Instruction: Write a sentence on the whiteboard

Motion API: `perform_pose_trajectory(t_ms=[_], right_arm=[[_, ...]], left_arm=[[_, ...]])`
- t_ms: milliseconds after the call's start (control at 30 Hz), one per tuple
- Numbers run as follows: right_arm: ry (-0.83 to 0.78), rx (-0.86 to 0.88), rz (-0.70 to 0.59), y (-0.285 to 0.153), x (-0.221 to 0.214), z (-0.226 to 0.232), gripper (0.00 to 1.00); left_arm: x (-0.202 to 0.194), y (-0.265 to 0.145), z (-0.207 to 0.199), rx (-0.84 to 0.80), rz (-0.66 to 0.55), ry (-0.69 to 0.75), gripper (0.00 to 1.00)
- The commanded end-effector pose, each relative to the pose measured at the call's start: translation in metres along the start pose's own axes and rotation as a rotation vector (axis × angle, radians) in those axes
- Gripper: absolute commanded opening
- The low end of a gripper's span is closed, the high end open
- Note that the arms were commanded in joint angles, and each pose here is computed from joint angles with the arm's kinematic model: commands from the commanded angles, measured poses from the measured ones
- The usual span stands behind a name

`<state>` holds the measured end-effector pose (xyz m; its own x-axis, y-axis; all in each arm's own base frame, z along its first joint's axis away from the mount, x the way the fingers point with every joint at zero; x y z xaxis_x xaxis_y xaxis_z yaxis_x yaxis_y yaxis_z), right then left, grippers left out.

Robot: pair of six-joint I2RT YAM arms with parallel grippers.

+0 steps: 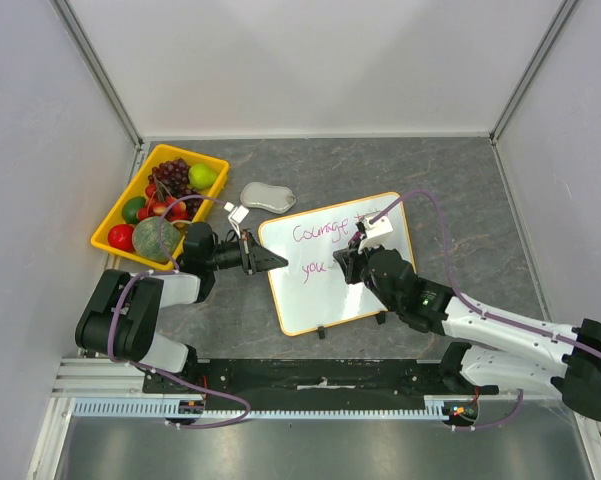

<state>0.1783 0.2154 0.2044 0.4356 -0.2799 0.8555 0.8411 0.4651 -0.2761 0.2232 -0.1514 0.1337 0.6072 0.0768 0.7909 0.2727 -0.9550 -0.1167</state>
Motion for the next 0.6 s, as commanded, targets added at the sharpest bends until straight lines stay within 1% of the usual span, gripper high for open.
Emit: perform_pose_trajectory(t_ms=[0, 267, 567], right_arm=[[0.005, -0.012, -0.047, 0.004, 0.011, 0.004, 0.00], [-0.012, -0.041, -0.029, 0.009, 0.000, -0.002, 0.00], [-0.021, -0.052, -0.030, 0.010, -0.001, -0.004, 0.00]], left_arm=[[-0.009, 0.003, 0.014, 0.076, 0.013, 0.114, 0.02], [-0.009, 0.003, 0.014, 0.076, 0.013, 0.113, 0.02], [-0.009, 0.003, 0.014, 0.077, 0.012, 0.114, 0.02]])
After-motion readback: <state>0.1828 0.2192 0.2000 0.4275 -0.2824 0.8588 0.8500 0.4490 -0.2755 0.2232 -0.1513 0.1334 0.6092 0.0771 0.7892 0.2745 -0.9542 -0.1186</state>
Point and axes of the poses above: each gripper's point midway between its finger pads, its own y axis out along the fingers, its own z axis along the line the jaws close on, x = y × z, the point moved 8 cm from there along -y, back along the fingers, and after that the axes turned 13 degrees about y, right-handed, at the moved point
